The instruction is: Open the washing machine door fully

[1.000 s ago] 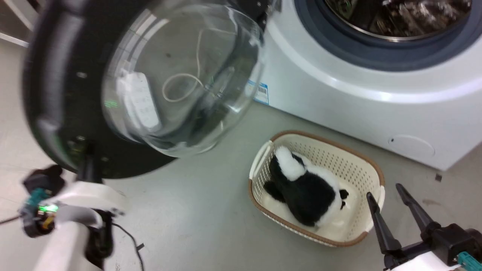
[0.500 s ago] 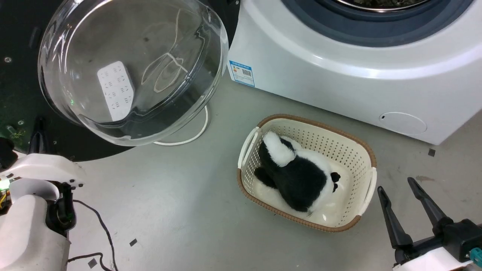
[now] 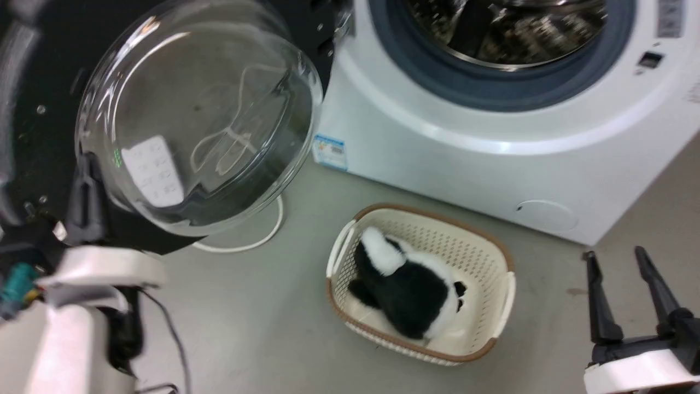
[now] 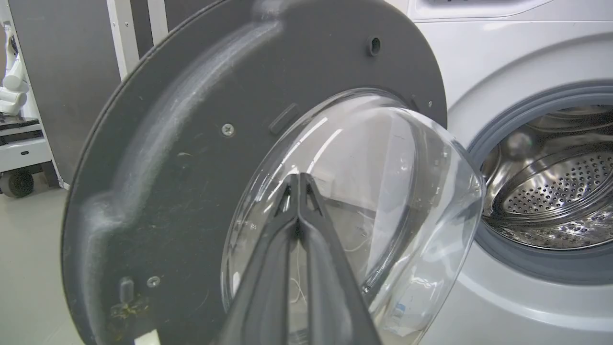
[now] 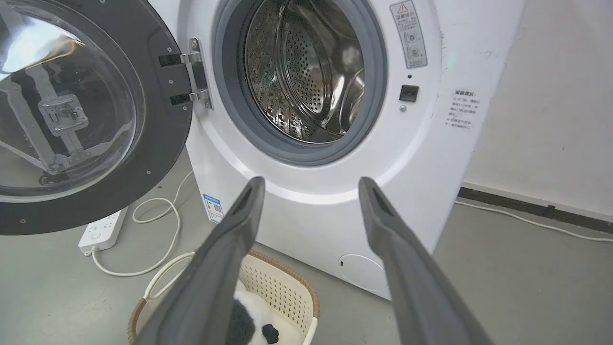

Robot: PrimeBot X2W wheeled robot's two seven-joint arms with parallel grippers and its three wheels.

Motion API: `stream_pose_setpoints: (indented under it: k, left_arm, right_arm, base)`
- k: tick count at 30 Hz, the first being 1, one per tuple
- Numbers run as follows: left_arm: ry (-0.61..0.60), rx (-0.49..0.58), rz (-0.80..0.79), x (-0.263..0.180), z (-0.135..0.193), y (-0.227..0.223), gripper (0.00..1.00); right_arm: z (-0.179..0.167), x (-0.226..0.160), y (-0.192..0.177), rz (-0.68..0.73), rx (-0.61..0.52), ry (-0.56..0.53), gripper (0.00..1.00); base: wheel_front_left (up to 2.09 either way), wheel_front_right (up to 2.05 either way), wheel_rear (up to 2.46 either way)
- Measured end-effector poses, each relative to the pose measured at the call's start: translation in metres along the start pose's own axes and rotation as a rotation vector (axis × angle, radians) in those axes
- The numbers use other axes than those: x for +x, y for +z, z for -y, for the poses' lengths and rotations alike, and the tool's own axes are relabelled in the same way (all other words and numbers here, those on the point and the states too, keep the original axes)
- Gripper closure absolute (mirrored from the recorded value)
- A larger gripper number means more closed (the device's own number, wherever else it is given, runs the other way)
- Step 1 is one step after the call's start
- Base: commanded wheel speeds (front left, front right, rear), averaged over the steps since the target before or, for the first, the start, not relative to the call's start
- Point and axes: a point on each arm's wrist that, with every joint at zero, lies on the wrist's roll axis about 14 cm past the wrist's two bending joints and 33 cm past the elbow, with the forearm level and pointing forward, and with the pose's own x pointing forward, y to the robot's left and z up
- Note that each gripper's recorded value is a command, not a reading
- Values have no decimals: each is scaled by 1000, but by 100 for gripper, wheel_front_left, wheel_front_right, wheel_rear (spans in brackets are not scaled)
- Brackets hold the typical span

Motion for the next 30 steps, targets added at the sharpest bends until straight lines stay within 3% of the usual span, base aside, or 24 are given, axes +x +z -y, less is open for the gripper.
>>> stream_pose_setpoints:
  k: [10, 16, 23, 24, 25, 30]
  left_arm:
    - [-273, -165, -60, -54, 118, -18, 100]
    - [-378, -203, -111, -76, 160, -30, 100]
    - [-442, -209, -188, -102, 184, -49, 100]
    - [-446, -204, -199, -105, 186, -52, 59]
    - [-450, -199, -207, -108, 187, -55, 0]
    - [-487, -163, -234, -120, 196, -64, 0]
  right_arm:
    - [27, -39, 40, 75, -56, -116, 0]
    - [38, -63, 55, 106, -73, -167, 0]
    - [47, -87, 58, 104, -80, -216, 0]
    - [48, -90, 57, 101, -80, -223, 0]
    - [49, -92, 56, 97, -79, -228, 0]
    - [52, -100, 47, 73, -48, -247, 0]
  base:
    - [0, 0, 0]
    - [0, 0, 0]
    - [0, 0, 0]
    - [0, 0, 0]
    - [0, 0, 0]
    - [0, 0, 0]
